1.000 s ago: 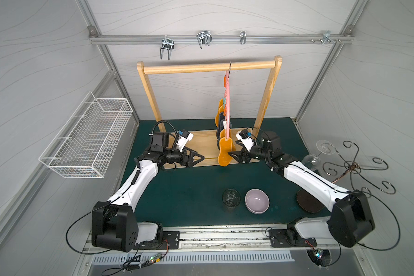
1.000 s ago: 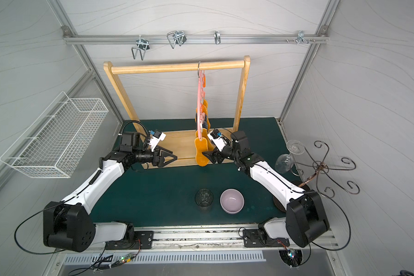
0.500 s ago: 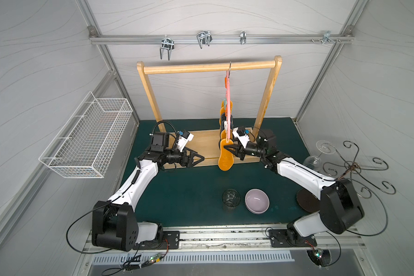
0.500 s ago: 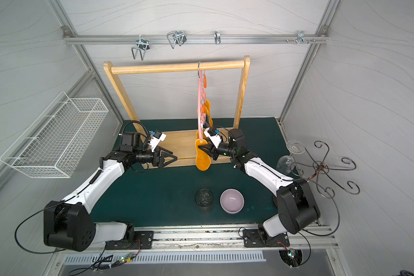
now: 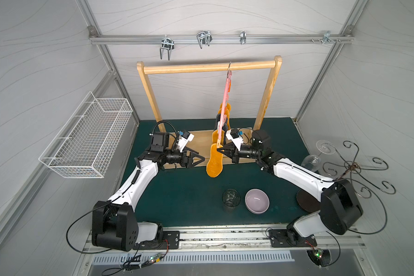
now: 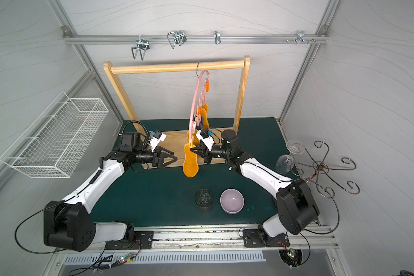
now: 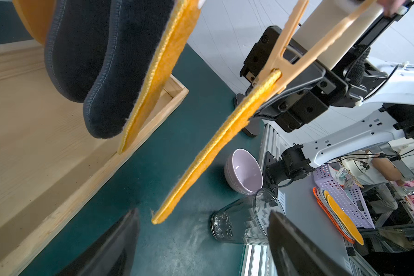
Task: Take the shoe insoles off the hanger
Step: Remove the insole from the hanger.
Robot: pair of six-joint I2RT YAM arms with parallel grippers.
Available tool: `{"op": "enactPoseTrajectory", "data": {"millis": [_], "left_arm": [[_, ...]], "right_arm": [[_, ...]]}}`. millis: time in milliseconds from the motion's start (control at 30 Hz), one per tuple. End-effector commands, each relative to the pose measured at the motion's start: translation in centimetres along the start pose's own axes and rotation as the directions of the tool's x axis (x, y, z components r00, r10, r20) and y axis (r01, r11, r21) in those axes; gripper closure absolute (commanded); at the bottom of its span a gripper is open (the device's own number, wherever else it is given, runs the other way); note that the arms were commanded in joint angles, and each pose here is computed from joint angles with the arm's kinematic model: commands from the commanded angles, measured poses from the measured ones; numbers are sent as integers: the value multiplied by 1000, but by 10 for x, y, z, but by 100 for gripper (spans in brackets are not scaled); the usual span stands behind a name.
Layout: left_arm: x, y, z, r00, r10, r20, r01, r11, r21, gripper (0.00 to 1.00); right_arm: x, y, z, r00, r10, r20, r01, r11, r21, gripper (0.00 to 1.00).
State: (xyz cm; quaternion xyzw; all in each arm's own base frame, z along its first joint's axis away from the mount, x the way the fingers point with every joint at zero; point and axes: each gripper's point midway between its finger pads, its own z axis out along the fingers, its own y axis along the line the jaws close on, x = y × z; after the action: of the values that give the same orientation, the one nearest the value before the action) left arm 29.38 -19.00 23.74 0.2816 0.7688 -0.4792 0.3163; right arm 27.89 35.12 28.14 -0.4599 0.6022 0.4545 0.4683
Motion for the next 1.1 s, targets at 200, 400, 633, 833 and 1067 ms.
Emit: {"op": "enactPoseTrajectory", "data": {"millis": [200, 400, 633, 833, 1067], "left_arm": [[-3, -23, -1, 997, 70, 22, -73, 990, 124, 16], [4, -40, 3, 991, 136, -16, -131, 976, 175, 30], [7, -49, 7, 988, 153, -34, -143, 968, 204, 53], [12, -59, 6, 983, 179, -31, -165, 953, 256, 100], [13, -64, 4, 982, 188, -26, -174, 945, 277, 100]], "right_arm": [[-35, 31, 3, 994, 102, 43, -96, 987, -129, 92], [-53, 40, 4, 984, 160, 80, -141, 970, -199, 92], [-61, 43, 3, 979, 178, 101, -154, 966, -210, 92], [-65, 44, 1, 977, 182, 112, -156, 965, -211, 92], [-74, 47, -8, 976, 156, 153, -124, 972, -202, 54]]}}
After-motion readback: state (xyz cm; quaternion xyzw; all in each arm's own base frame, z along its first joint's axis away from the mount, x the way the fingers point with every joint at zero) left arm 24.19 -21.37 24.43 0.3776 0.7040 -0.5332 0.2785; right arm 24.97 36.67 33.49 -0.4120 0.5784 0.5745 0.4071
